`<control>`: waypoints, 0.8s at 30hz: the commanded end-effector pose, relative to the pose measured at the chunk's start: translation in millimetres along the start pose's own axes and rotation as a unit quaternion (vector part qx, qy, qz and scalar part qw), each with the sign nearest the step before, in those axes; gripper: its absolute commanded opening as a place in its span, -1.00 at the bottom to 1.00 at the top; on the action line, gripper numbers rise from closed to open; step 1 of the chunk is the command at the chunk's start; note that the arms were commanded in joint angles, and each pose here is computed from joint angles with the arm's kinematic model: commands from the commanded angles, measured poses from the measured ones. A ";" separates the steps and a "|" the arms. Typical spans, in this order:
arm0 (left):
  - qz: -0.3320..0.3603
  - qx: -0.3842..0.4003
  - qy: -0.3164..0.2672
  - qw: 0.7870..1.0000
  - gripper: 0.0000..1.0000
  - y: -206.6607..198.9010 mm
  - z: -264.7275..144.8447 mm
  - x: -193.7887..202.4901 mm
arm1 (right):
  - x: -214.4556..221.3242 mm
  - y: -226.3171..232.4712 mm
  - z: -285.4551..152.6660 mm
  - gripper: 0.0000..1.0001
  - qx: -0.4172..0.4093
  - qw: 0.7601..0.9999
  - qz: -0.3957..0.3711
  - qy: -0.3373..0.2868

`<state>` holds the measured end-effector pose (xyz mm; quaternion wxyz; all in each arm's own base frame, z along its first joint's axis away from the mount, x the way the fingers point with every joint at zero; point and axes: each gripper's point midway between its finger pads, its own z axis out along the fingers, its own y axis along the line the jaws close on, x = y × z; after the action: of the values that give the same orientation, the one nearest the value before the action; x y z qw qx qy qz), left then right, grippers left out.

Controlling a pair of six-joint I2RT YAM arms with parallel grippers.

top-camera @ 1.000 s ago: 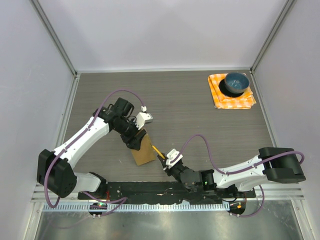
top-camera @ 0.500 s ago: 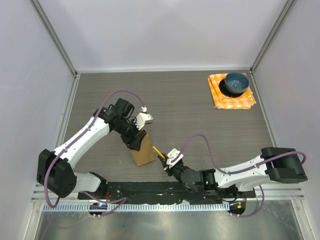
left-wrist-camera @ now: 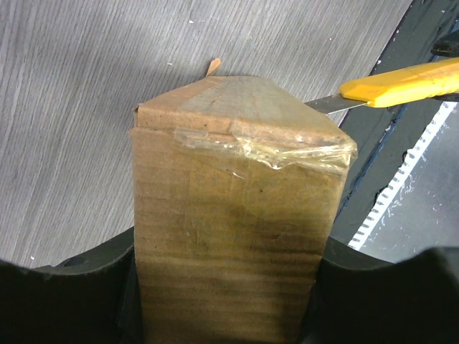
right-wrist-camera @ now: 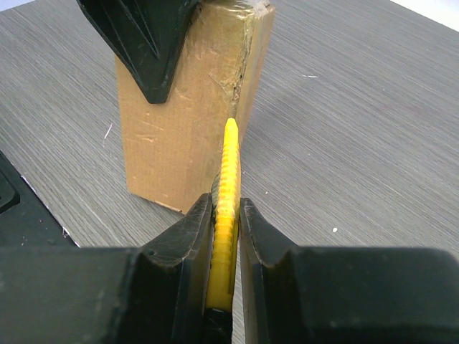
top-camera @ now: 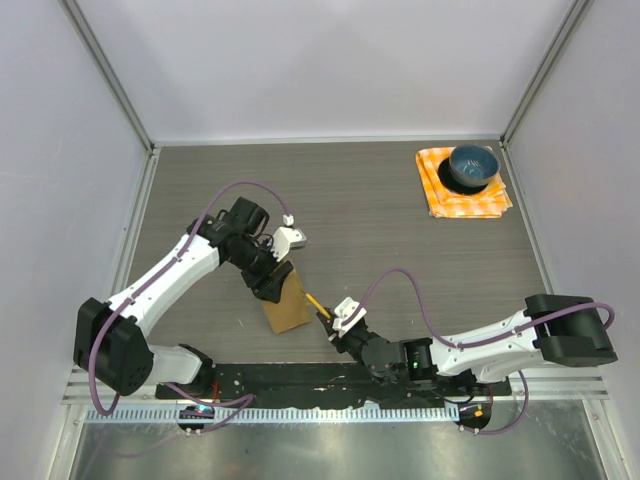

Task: Unpack the express box
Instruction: Cut the express box at the center of the board.

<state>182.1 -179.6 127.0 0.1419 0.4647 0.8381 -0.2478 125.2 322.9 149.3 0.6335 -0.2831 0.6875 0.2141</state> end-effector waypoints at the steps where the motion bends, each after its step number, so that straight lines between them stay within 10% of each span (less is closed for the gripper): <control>1: 0.014 0.008 -0.020 1.000 -1.00 -7.2 -4.7 -6.8 | -14.2 -3.5 -1.1 -0.99 0.006 0.999 0.028 -0.015; 24: 0.015 0.008 -0.023 1.000 -1.00 -8.8 -3.4 -7.1 | -9.6 0.7 -0.6 -0.99 -0.002 0.999 0.035 -0.010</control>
<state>179.8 -180.7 126.7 0.1422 0.4678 0.8362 -0.2483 124.6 320.6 147.9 0.6286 -0.2830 0.6917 0.2152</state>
